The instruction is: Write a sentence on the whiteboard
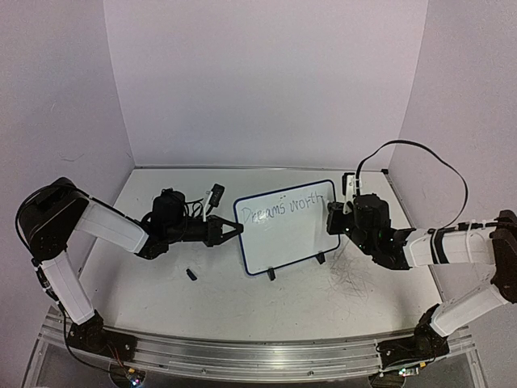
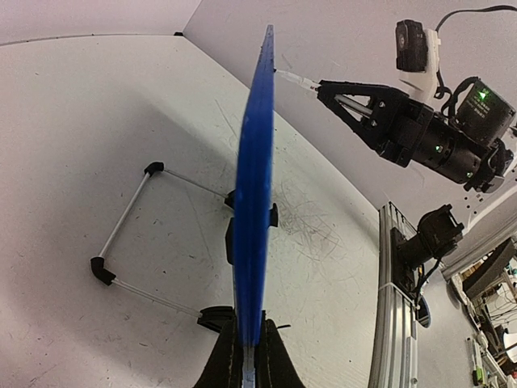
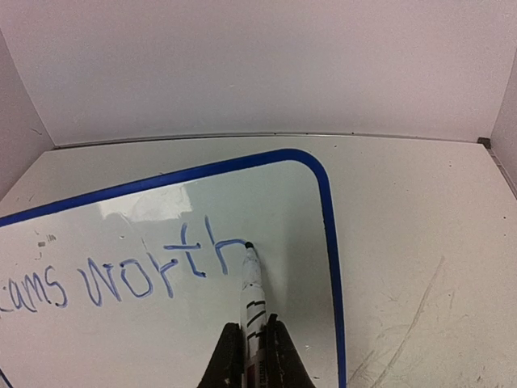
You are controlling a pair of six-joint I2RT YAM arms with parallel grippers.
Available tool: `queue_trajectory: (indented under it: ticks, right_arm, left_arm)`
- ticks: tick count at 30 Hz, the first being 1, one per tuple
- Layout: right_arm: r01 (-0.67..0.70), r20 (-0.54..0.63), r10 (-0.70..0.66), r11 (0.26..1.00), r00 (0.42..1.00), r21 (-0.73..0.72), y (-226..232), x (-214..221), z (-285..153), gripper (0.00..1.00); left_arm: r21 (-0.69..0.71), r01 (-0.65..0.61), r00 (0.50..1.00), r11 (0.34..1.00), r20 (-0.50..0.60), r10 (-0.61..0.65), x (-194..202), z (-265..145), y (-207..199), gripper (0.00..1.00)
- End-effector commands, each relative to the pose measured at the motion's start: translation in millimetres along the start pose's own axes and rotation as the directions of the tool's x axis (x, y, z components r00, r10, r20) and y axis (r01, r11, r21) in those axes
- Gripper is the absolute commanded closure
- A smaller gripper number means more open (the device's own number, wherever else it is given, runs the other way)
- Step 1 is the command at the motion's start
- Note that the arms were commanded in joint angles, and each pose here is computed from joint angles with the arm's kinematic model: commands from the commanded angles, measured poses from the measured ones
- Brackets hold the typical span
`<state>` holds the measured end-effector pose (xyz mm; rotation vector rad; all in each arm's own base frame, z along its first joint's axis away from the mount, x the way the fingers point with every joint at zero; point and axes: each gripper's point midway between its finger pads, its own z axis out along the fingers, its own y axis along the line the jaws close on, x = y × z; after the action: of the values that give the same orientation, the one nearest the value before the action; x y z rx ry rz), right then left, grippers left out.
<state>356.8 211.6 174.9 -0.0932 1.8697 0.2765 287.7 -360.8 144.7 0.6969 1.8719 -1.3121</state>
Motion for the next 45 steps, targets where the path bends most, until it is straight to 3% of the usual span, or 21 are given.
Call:
queue_trajectory:
  ticks: [1, 17, 23, 33, 45]
  right_arm:
    - [-0.006, -0.028, 0.006, 1.000, 1.000, -0.002, -2.1, 5.8, -3.5, 1.00]
    - [0.009, -0.027, -0.009, 1.000, 1.000, -0.008, -1.7, 2.1, -7.3, 1.00]
    - [0.020, 0.038, -0.015, 0.992, 0.999, -0.124, 13.0, -29.0, -31.9, 1.00]
    - [0.077, -0.031, -0.084, 0.978, 0.996, -0.193, 12.7, -6.4, -52.0, 1.00]
    - [0.045, -0.071, -0.076, 0.930, 0.995, -0.366, 79.3, 5.1, -63.4, 1.00]
  left_arm:
    - [0.016, -0.042, 0.999, 0.999, 0.004, 0.041, -7.7, -1.5, -11.0, 1.00]
    - [0.010, -0.038, 0.999, 0.999, 0.007, 0.038, -9.2, -0.6, -9.7, 1.00]
    - [-0.003, -0.033, 0.999, 0.999, 0.009, 0.033, -9.2, -0.8, -7.5, 1.00]
    - [-0.026, -0.018, 1.000, 1.000, 0.009, 0.018, -6.0, -1.8, -3.3, 1.00]
    - [-0.043, -0.014, 1.000, 0.999, 0.008, 0.014, -3.6, 3.1, -1.9, 1.00]
